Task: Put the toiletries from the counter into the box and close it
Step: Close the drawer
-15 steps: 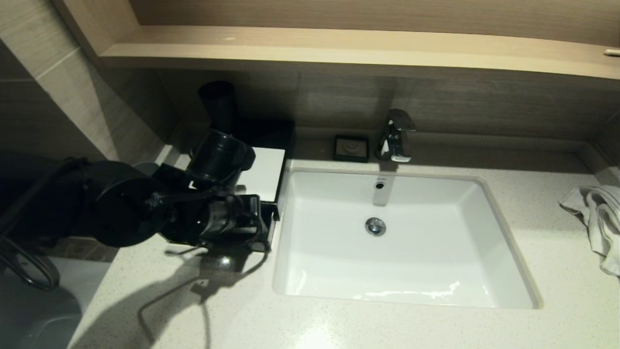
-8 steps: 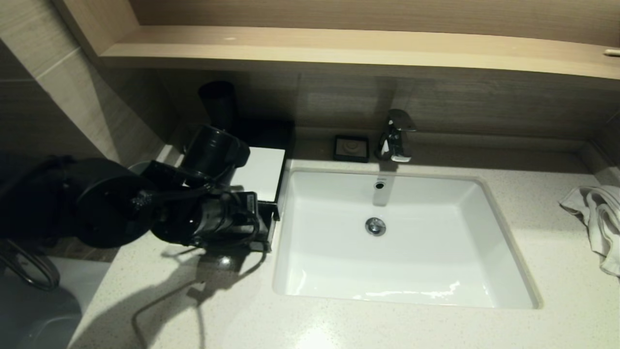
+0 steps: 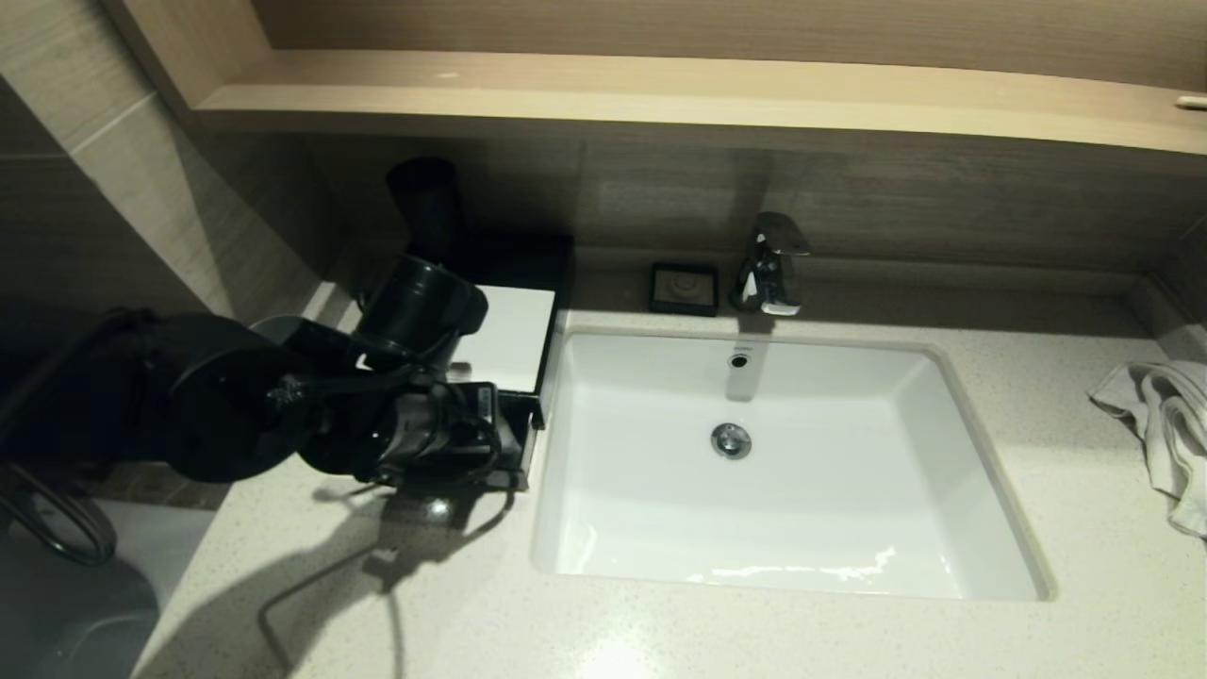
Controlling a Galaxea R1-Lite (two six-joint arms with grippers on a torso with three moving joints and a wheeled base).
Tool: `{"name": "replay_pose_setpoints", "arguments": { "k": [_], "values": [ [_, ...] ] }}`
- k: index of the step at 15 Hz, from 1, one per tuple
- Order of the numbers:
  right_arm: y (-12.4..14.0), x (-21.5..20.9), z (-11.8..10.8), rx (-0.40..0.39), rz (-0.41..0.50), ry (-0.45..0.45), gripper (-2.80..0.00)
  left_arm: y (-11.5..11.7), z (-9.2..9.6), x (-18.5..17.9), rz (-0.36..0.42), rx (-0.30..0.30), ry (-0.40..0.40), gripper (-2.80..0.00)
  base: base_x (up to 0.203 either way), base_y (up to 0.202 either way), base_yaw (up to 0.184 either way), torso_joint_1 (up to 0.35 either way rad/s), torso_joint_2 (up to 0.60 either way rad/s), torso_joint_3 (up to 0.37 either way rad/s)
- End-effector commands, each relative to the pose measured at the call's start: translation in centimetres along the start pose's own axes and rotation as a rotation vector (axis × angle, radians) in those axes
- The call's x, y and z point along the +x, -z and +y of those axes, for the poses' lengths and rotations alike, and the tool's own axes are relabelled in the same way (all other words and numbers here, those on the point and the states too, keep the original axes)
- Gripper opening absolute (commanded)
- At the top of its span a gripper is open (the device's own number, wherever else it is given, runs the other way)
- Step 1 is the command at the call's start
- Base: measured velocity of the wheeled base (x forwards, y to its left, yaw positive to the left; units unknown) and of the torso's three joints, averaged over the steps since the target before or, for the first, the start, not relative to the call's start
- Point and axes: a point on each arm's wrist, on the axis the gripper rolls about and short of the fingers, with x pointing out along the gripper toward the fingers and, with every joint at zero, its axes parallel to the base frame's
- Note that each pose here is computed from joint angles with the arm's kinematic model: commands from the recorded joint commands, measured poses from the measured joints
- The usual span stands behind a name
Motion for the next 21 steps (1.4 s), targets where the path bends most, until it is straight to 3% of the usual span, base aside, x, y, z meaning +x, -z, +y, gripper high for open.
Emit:
{"name": "replay_pose_setpoints", "arguments": {
  "k": [1, 11, 21],
  "values": [
    [0.0, 0.0, 0.0, 0.000, 0.000, 0.000, -2.80, 0.3, 0.1, 1.0, 0.017, 0.000, -0.021, -2.80, 0.000, 0.000, 0.000, 0.000, 0.00, 0.000],
    [0.0, 0.0, 0.0, 0.000, 0.000, -0.001, -2.80, 0.2, -0.1, 1.7, 0.021, -0.001, -0.026, -2.80, 0.000, 0.000, 0.000, 0.000, 0.00, 0.000],
    [0.0, 0.0, 0.0, 0.000, 0.000, -0.001, -2.80, -1.5, 0.8, -2.0, -0.060, -0.034, 0.012, -2.80, 0.000, 0.000, 0.000, 0.000, 0.00, 0.000]
  ]
}}
